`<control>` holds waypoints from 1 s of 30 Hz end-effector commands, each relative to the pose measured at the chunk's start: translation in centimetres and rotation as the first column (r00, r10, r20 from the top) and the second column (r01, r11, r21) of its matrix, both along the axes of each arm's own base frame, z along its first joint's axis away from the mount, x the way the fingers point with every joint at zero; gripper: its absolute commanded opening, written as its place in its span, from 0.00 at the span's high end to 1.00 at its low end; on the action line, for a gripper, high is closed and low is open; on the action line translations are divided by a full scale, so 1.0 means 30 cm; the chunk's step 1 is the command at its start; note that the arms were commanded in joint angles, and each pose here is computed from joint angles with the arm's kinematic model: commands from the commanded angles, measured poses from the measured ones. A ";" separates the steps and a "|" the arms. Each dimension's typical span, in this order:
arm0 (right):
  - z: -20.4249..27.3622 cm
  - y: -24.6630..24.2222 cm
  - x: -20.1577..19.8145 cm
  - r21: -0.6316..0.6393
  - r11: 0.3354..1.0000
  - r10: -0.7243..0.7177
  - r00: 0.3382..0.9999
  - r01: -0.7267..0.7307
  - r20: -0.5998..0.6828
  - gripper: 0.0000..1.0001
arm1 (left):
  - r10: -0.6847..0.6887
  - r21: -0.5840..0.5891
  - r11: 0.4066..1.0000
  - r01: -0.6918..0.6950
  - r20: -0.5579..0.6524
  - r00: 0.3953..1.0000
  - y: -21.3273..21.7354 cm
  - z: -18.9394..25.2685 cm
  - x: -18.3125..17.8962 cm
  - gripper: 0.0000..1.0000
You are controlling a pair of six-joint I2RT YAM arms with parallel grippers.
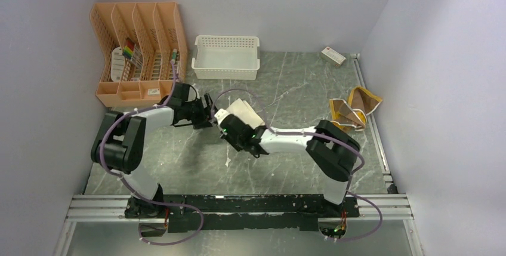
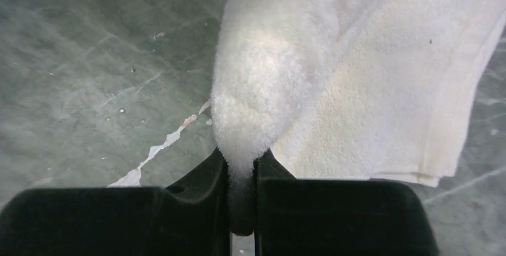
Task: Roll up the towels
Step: Roll the towel at the center of the board.
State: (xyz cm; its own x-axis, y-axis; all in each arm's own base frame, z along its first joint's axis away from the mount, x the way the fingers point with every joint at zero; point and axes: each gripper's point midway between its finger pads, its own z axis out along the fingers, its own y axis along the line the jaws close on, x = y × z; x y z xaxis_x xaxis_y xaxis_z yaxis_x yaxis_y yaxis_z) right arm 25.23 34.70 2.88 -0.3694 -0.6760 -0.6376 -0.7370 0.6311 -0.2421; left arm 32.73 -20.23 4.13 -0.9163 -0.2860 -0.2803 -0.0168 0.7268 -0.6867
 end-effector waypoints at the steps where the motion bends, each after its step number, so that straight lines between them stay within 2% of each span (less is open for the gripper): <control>1: 0.058 0.067 -0.048 0.309 0.951 0.093 0.972 -0.023 -0.215 1.00 | 0.070 0.041 0.997 -0.071 0.018 0.997 0.071 0.047 -0.011 0.14; 5: 0.110 0.057 -0.027 0.487 0.873 0.152 0.924 0.041 -0.350 1.00 | 0.092 0.038 0.995 -0.094 0.055 0.994 0.085 0.092 -0.025 0.13; 10: 0.115 0.027 0.014 0.603 0.782 0.220 0.836 0.156 -0.503 1.00 | 0.092 0.019 0.995 -0.094 0.083 0.992 0.083 0.113 -0.044 0.13; 14: 0.060 0.029 0.012 0.611 0.759 0.272 0.743 0.225 -0.611 1.00 | 0.083 0.014 0.996 -0.084 0.080 0.993 0.058 0.089 -0.046 0.15; 18: 0.030 0.036 0.004 0.609 0.751 0.290 0.701 0.256 -0.651 1.00 | 0.087 0.023 0.996 -0.089 0.067 0.994 0.027 0.045 -0.015 0.16; 30: 0.058 0.027 0.007 0.625 0.724 0.314 0.667 0.291 -0.675 1.00 | 0.076 0.007 0.997 -0.076 0.055 0.996 -0.085 -0.027 0.070 0.18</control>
State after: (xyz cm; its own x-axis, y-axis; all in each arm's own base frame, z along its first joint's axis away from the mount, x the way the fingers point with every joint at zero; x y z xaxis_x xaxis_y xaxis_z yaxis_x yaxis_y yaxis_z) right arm 26.39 35.04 4.14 -0.8689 -0.1929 -0.4559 -0.4928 0.4244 0.7596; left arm 33.12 -21.84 3.45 -0.8934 -0.3342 -0.3003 -0.0474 0.7348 -0.6766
